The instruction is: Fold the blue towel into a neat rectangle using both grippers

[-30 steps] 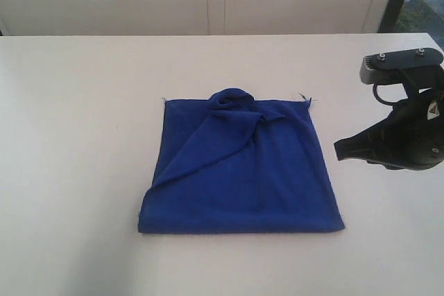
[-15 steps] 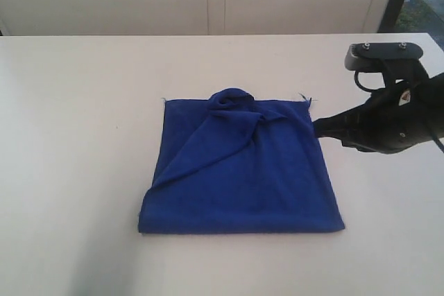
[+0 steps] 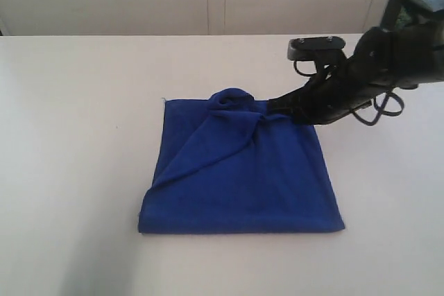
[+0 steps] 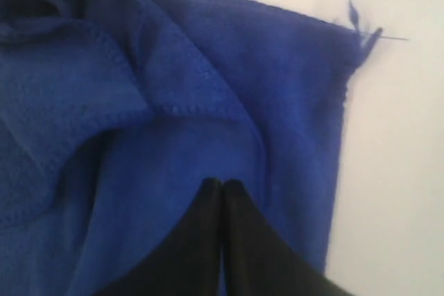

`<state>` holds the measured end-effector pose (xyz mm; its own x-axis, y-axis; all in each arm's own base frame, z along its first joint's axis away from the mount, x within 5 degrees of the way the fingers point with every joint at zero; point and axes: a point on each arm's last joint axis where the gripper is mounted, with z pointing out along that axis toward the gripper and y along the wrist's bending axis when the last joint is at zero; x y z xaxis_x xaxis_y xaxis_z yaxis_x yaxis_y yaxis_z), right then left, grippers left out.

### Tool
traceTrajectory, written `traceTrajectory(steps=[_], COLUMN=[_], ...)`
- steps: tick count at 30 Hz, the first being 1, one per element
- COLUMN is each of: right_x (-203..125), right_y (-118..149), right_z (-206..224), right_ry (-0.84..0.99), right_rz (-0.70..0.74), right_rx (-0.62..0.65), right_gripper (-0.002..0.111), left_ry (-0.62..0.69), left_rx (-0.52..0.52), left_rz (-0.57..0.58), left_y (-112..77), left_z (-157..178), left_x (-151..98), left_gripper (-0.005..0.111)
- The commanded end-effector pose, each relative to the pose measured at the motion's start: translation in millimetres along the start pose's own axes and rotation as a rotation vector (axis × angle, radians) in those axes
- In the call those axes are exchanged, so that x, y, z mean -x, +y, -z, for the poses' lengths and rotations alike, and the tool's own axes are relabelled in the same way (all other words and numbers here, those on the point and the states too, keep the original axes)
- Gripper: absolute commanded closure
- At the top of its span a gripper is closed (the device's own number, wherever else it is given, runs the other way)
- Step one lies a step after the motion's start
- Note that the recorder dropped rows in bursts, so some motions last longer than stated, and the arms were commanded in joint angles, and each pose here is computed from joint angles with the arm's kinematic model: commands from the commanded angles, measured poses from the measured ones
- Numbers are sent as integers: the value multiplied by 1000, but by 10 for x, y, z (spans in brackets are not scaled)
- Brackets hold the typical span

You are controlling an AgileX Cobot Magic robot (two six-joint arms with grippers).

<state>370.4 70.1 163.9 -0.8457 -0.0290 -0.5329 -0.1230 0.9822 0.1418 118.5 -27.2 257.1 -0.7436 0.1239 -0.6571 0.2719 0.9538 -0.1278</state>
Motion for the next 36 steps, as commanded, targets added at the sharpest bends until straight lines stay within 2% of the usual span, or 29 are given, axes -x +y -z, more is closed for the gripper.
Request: traceTrajectory(steps=[1, 8, 10, 12, 15, 21, 25, 26, 29, 32, 33, 36], right_x=[65, 205, 229, 231, 221, 353, 440, 439, 431, 403, 375, 366], right_y=[228, 729, 1071, 1266, 1332, 1225, 872, 696, 539, 501, 502, 492], right_z=[-331, -358, -299, -260, -254, 21, 97, 48, -53, -175, -263, -331], right_ry=[15, -36, -57, -77, -93, -107, -53, -15, 9, 21, 32, 31], right_rz=[55, 128, 220, 297, 310, 255, 77, 14, -90, -181, -245, -356], right_rx=[31, 113, 169, 198, 204, 210, 178, 157, 133, 132, 142, 147], right_gripper=[108, 108, 108, 108, 108, 108, 108, 108, 107, 99, 92, 85], left_ry=[-19, -18, -20, -22, -22, -22, -22, -23, -24, -24, -24, -24], left_rx=[4, -1, 0, 0, 0, 0, -1, -3, -5, -5, -5, -5], left_rz=[13, 22, 22, 22, 10, 10, 12, 14, 16, 16, 16, 16], left_y=[13, 9, 10, 11, 11, 11, 10, 8, 6, 6, 6, 6], left_z=[-43, -52, -52, -52, -52, -52, -52, -52, -52, -52, -52, -52], left_x=[-33, -43, -42, -40, -40, -40, -40, -39, -38, -38, -38, -38], left_gripper=[107, 107, 107, 107, 107, 107, 107, 107, 107, 107, 107, 107])
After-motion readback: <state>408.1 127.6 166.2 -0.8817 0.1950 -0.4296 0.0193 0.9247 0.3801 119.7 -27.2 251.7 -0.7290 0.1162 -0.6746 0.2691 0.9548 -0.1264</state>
